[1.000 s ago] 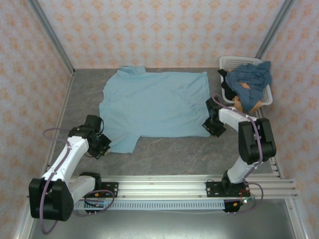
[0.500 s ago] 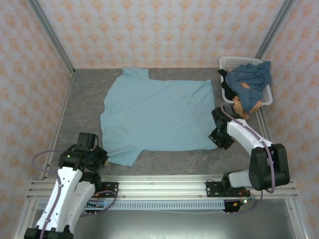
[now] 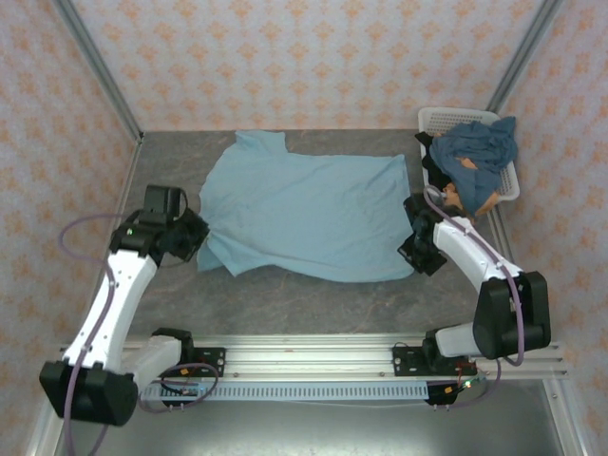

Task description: Fold and stack the t-shirts

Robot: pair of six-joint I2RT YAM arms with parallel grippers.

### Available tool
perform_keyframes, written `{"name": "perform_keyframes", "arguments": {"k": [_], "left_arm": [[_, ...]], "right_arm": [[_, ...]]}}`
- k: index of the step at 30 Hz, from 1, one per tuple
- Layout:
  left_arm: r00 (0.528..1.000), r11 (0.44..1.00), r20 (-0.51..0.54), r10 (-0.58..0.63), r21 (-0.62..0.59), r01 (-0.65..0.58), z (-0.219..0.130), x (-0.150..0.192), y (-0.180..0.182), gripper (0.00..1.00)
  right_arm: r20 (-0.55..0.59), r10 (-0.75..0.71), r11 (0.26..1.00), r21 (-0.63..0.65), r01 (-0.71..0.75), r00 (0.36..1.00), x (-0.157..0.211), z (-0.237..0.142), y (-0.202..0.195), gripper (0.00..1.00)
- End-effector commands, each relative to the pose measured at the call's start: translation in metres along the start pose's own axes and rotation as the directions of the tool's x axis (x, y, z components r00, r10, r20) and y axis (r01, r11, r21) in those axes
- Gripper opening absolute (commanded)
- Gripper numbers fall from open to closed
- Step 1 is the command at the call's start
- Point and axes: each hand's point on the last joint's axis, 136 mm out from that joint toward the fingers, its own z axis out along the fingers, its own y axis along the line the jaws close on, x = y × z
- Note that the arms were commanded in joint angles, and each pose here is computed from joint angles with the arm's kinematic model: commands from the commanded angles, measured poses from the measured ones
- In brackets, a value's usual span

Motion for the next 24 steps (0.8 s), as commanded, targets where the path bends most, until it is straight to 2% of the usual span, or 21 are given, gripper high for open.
{"name": "perform_keyframes", "arguments": {"k": [1, 8, 16, 24], "left_arm": [[0.994, 0.995, 0.037, 0.100, 0.017, -0.101, 0.002, -0.018, -0.027, 0.00], [0.985, 0.984, 0.020, 0.172, -0.053, -0.170, 0.036, -0.039, -0.046, 0.00], [0.959, 0.954, 0.051, 0.279, -0.133, -0.271, 0.054, -0.069, -0.067, 0.00], [0.942, 0.925, 0.036, 0.333, -0.205, -0.319, 0.075, -0.083, -0.068, 0.00]], "right_arm": [[0.018, 0.051, 0.998, 0.024, -0.051, 0.999, -0.009, -0.009, 0.003, 0.00], [0.067, 0.074, 0.997, 0.028, -0.076, 0.995, -0.035, -0.016, 0.029, 0.00], [0.104, 0.084, 0.994, 0.060, -0.090, 0.991, -0.059, -0.011, 0.049, 0.00], [0.109, 0.092, 0.994, 0.052, -0.098, 0.990, -0.073, -0.002, 0.070, 0.00]]}}
